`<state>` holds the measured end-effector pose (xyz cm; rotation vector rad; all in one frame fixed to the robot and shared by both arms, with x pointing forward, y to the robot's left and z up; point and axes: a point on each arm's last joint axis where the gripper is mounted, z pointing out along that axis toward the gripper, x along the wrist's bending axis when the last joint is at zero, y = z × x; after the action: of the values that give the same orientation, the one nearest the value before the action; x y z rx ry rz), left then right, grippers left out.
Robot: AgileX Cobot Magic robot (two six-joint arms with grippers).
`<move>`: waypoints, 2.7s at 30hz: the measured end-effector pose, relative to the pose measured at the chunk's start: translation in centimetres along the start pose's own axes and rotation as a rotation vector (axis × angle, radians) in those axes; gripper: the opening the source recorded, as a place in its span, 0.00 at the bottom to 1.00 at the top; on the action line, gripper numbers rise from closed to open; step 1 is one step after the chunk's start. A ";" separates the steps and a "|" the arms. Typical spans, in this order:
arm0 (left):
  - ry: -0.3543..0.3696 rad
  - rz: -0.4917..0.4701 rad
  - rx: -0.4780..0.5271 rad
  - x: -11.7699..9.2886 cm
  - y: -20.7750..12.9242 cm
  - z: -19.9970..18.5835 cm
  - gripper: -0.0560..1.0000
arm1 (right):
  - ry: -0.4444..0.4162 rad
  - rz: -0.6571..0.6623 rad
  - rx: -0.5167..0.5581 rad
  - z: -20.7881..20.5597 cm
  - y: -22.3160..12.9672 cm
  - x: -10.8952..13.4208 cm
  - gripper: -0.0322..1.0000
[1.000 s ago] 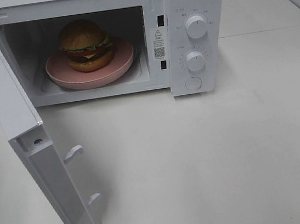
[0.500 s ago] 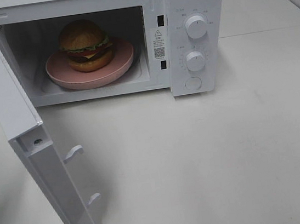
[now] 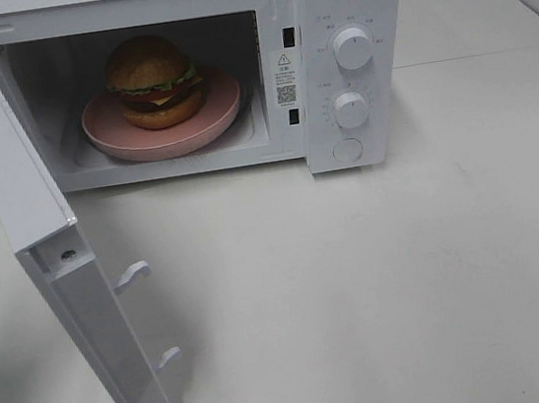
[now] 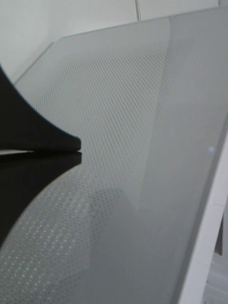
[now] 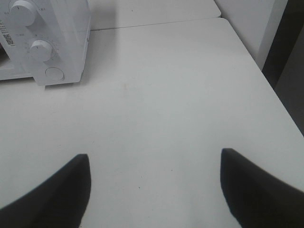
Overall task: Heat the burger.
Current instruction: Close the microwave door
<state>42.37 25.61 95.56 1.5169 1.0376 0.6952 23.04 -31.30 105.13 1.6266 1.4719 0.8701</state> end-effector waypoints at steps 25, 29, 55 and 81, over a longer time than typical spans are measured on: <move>-0.122 -0.010 -0.029 -6.1 -0.5 7.4 0.05 | 0.000 0.000 0.000 0.0 0.0 0.0 0.72; -0.115 -0.037 -0.043 -7.1 -0.3 8.3 0.05 | 0.000 0.000 0.000 0.0 0.0 0.0 0.72; -0.144 -0.048 -0.119 -11.1 1.9 15.9 0.05 | 0.000 0.000 0.000 0.0 0.0 0.0 0.72; -0.146 -0.068 -0.159 -12.5 2.9 21.4 0.05 | 0.000 0.000 0.000 0.0 0.0 0.0 0.72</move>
<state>56.06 4.80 95.23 1.3673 0.8981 0.5961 23.04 -31.30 105.13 1.6266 1.4719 0.8701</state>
